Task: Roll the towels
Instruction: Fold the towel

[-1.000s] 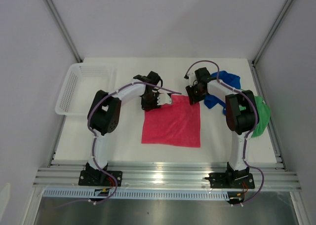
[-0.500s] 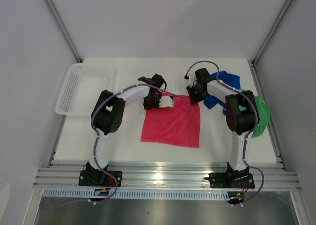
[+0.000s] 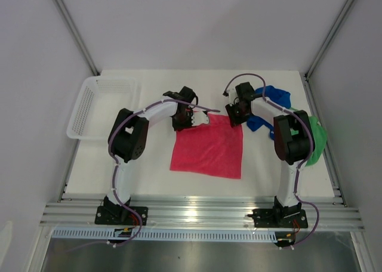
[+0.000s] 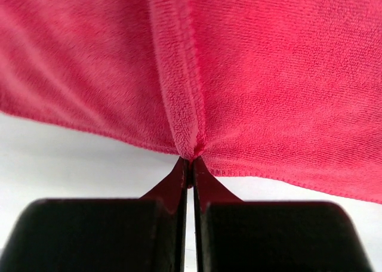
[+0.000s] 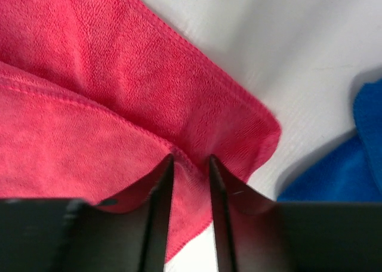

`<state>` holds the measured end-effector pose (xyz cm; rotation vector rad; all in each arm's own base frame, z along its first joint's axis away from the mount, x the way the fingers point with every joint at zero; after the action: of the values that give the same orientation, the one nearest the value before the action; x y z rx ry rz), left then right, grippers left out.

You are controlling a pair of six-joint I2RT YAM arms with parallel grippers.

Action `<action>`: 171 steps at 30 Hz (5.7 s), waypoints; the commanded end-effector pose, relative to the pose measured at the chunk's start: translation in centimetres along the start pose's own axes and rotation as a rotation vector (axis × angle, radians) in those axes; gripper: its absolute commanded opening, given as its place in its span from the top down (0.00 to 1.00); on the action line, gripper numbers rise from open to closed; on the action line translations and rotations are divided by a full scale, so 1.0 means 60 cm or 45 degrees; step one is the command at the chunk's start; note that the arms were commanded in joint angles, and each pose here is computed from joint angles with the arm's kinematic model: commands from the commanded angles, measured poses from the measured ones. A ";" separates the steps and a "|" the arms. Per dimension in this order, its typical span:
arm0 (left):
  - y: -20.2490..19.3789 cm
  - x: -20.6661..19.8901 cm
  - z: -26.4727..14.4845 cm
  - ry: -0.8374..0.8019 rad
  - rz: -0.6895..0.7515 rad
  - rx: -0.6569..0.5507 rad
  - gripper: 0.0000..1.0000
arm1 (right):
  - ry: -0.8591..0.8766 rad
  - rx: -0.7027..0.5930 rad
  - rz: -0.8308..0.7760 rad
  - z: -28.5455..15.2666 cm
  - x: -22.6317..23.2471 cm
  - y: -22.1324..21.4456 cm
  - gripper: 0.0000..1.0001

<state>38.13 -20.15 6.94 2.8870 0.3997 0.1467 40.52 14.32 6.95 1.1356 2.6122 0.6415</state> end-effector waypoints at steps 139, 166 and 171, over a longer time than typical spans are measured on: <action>0.127 0.149 -0.140 0.504 -0.472 -0.407 0.99 | -0.386 -0.105 0.224 -0.115 -0.105 0.038 1.00; 0.083 0.155 -0.176 0.575 -0.710 -0.428 0.34 | -0.659 -0.183 0.425 -0.153 -0.137 0.081 0.49; 0.046 0.029 -0.188 0.235 -0.603 -0.418 0.38 | -0.498 -0.279 0.458 -0.182 -0.001 0.062 0.56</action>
<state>44.14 -19.47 15.28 2.4205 1.0650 0.5654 41.97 9.81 14.90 1.4900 2.0492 0.4902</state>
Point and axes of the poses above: each gripper's point midway between its finger pads, its own z axis out along the fingers, its own x axis along the line the jaws close on, y = z × x, the point moved 5 cm from there along -z, back along the fingers, and after that the axes turned 13 degrees about -z, right-handed, at the moved point
